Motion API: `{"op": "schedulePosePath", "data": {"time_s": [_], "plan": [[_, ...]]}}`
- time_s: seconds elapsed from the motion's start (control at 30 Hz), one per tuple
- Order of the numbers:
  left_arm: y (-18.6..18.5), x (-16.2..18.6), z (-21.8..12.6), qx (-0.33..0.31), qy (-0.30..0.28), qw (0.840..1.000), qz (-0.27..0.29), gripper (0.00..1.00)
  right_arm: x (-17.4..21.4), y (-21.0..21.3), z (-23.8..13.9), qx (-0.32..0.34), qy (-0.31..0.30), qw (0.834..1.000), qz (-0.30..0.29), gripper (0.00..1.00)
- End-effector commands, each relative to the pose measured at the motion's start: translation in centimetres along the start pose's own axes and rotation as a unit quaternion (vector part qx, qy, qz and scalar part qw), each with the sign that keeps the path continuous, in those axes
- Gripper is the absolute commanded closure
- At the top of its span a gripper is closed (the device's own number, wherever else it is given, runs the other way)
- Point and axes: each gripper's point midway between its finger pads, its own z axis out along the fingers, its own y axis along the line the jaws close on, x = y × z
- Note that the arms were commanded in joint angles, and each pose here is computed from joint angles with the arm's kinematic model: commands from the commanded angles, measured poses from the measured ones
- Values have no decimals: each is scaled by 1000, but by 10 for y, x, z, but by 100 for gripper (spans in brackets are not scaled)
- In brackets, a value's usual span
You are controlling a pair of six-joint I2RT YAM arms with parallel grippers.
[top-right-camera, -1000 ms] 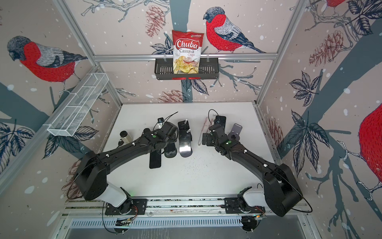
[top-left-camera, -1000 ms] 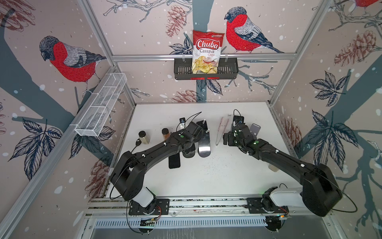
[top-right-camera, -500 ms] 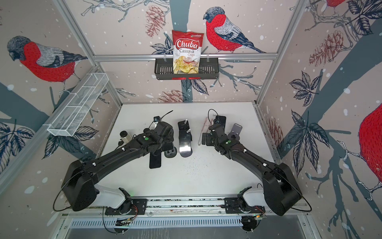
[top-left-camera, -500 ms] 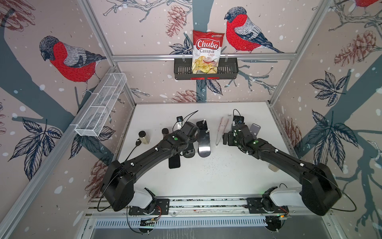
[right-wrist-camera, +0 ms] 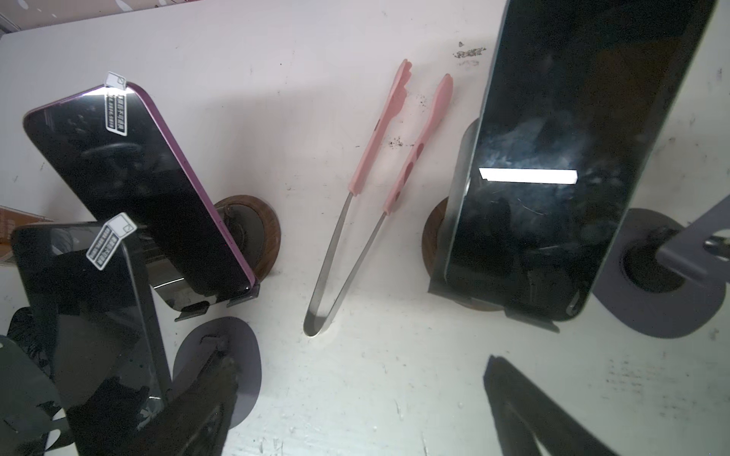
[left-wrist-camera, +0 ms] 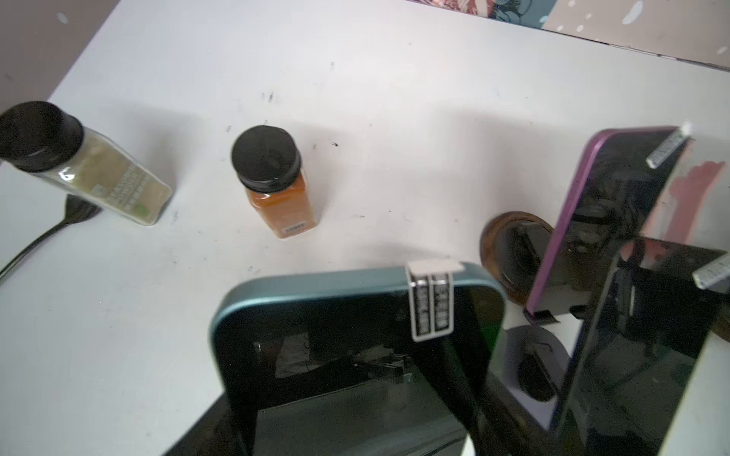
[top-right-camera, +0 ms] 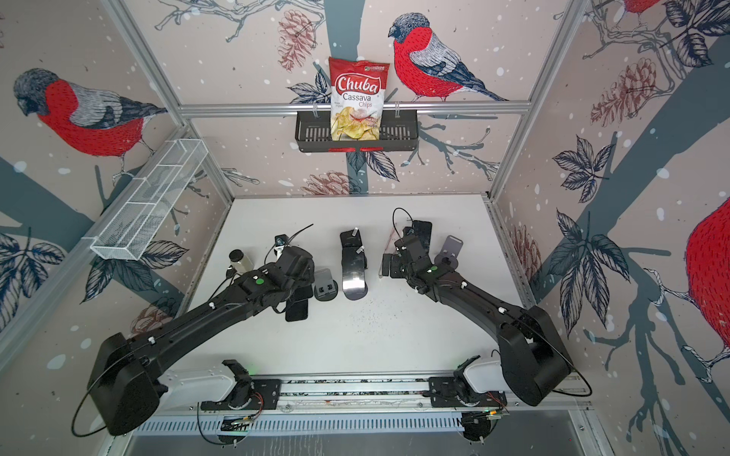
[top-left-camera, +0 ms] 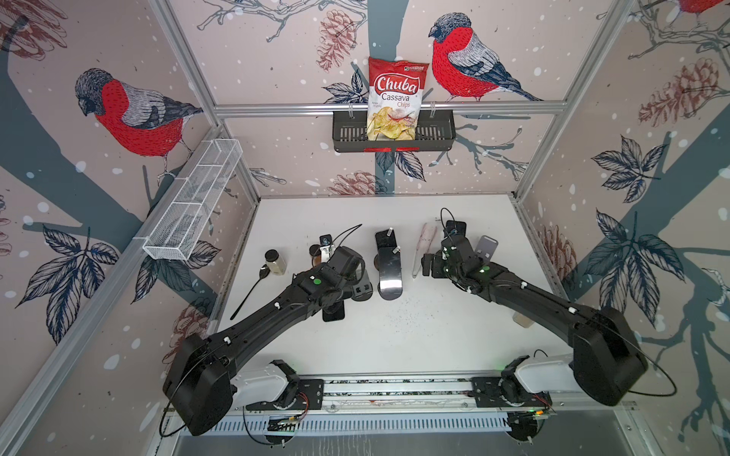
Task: Remove the phone from the phone stand
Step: 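Close the left gripper on the teal phone's top edge and lift it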
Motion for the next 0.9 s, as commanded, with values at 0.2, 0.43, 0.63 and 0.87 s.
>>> {"op": "schedulePosePath", "data": {"time_s": [0.2,0.43,0.63,0.87], "plan": [[23,14,11,-1,32,999,23,35,-4,5,1,-6,-6,1000,-3,1],[-7,50,20,72,118,990,27,35,-4,8,2,-8,-4,1000,-3,1],[-3,62,21,74,129,989,11,35,-11,28,-12,-27,-19,999,-30,1],[-4,62,12,93,127,987,9,35,-14,73,-24,-72,-29,994,-83,1]]}}
